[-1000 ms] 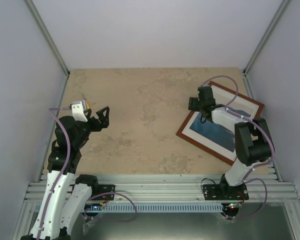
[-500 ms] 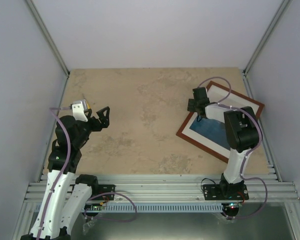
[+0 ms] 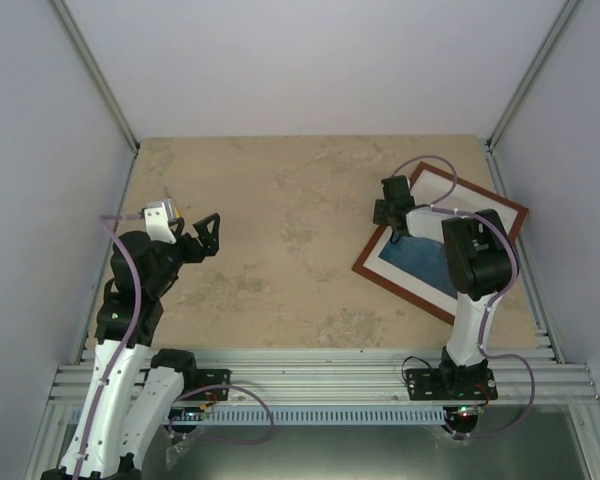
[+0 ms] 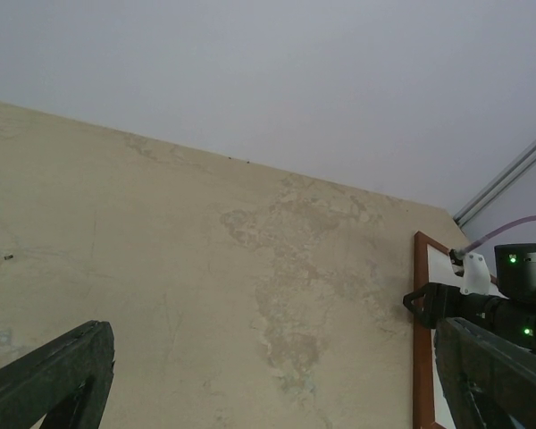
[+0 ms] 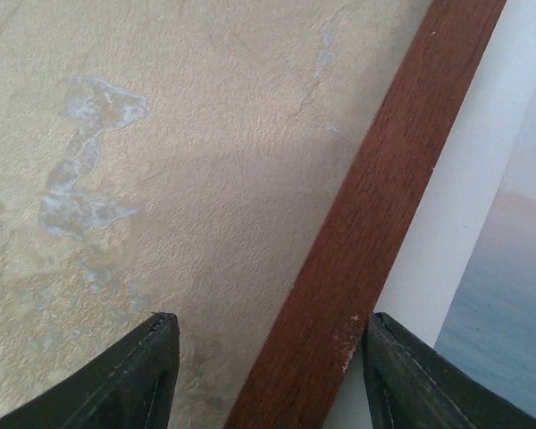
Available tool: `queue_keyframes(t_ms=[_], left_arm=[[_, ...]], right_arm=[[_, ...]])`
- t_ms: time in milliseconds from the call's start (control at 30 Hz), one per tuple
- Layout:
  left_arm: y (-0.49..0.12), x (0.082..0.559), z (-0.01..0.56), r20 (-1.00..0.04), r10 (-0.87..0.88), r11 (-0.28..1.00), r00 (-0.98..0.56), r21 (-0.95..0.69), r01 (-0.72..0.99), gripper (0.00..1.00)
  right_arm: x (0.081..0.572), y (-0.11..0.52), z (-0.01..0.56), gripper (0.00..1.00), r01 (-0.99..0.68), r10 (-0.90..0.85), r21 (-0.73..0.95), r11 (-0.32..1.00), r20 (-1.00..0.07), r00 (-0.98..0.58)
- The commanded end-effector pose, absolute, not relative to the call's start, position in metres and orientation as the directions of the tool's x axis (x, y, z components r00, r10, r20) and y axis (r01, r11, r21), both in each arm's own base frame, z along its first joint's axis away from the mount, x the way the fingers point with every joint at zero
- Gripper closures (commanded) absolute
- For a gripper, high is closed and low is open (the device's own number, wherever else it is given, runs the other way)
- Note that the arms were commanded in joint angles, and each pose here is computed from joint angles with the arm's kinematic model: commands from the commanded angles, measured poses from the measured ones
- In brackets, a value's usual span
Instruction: Take the photo out of the frame
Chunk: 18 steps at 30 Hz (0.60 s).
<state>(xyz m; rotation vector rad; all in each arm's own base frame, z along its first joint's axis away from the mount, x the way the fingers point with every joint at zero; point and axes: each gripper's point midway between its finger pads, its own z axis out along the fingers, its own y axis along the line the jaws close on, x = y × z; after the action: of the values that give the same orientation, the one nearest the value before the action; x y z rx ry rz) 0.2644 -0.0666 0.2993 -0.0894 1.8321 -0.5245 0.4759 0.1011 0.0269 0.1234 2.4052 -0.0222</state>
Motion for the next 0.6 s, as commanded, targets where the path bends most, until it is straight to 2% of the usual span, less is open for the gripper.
queue_keyframes(t_ms=[0,100,333,567], left_arm=[[-0.068,0.264,0.299,-0.890,-0.316,0.893,-0.330,-0.396,0.215,0.01],[-0.069,0.263,0.298,-0.890,-0.315,0.892,-0.331,-0.397,0.217,0.00],[-0.069,0.263,0.299,-0.890,-0.317,0.891,-0.327,-0.398,0.219,0.01],[-0.070,0.262,0.300,-0.891,-0.317,0.887,-0.325,-0.400,0.231,0.01]], right_arm=[[0.483,0.122,0.032,0.46,0.050,0.062,0.038,0.998,-0.684,-0.726],[0.482,0.135,0.031,0.53,0.025,0.042,0.034,0.999,-0.682,-0.731],[0.476,0.177,0.033,0.61,-0.052,-0.014,0.035,0.998,-0.687,-0.727],[0.466,0.249,0.038,0.62,-0.189,-0.100,0.054,0.981,-0.693,-0.714]])
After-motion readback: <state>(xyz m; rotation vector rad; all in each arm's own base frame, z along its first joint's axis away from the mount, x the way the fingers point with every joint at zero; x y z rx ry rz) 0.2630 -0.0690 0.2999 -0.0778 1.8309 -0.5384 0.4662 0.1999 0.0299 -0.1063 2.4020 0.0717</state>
